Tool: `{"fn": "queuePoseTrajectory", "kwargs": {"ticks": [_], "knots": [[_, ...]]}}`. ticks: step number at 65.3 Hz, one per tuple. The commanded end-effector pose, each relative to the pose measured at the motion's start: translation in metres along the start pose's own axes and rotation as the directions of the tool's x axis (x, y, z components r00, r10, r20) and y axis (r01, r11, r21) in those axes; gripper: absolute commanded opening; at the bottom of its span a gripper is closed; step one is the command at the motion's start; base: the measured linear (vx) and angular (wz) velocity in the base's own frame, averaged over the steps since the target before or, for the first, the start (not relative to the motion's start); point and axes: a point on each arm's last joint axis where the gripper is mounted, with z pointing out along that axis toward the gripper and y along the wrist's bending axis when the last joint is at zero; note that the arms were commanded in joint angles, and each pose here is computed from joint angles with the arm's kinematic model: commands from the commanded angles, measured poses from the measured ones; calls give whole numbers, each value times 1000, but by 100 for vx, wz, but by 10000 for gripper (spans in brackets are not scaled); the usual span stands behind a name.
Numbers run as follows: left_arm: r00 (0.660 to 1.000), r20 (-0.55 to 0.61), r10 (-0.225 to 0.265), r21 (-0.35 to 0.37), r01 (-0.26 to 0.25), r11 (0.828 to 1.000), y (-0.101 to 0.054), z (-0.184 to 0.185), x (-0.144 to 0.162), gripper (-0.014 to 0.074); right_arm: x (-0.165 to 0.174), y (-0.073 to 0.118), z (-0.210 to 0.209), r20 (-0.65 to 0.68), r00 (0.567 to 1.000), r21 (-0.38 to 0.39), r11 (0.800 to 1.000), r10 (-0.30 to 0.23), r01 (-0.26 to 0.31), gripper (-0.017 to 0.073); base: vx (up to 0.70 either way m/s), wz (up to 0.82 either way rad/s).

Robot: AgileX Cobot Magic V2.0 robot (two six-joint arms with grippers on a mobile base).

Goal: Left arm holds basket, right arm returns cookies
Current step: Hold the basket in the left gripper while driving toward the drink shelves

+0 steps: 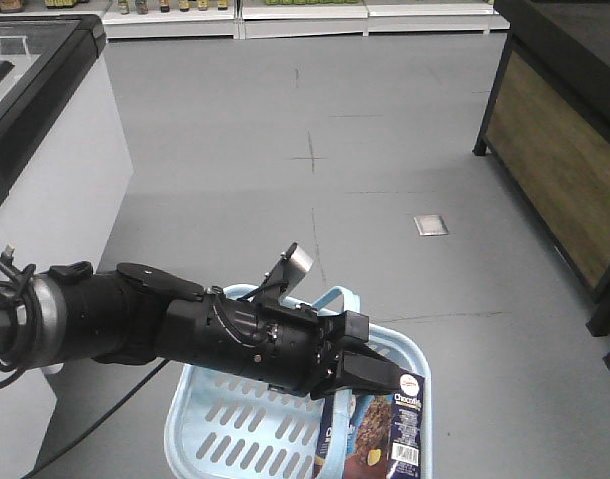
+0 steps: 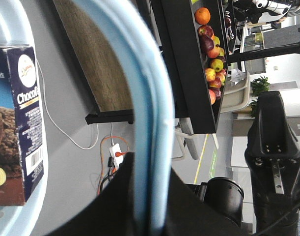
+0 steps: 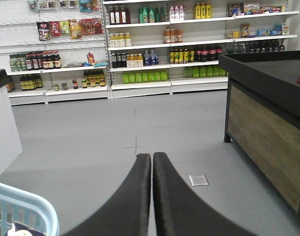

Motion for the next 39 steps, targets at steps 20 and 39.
{"fn": "queuePoseTrajectory", "kwargs": {"ticks": [20, 39], "knots": [[999, 45, 3, 141, -9, 990, -33, -10, -6, -7, -6, 0, -1, 83, 997, -2, 1000, -9, 10, -8, 28, -7], [999, 45, 3, 141, -9, 990, -33, -10, -6, -7, -6, 0, -1, 83, 997, -2, 1000, -9, 10, -8, 30, -2]]}}
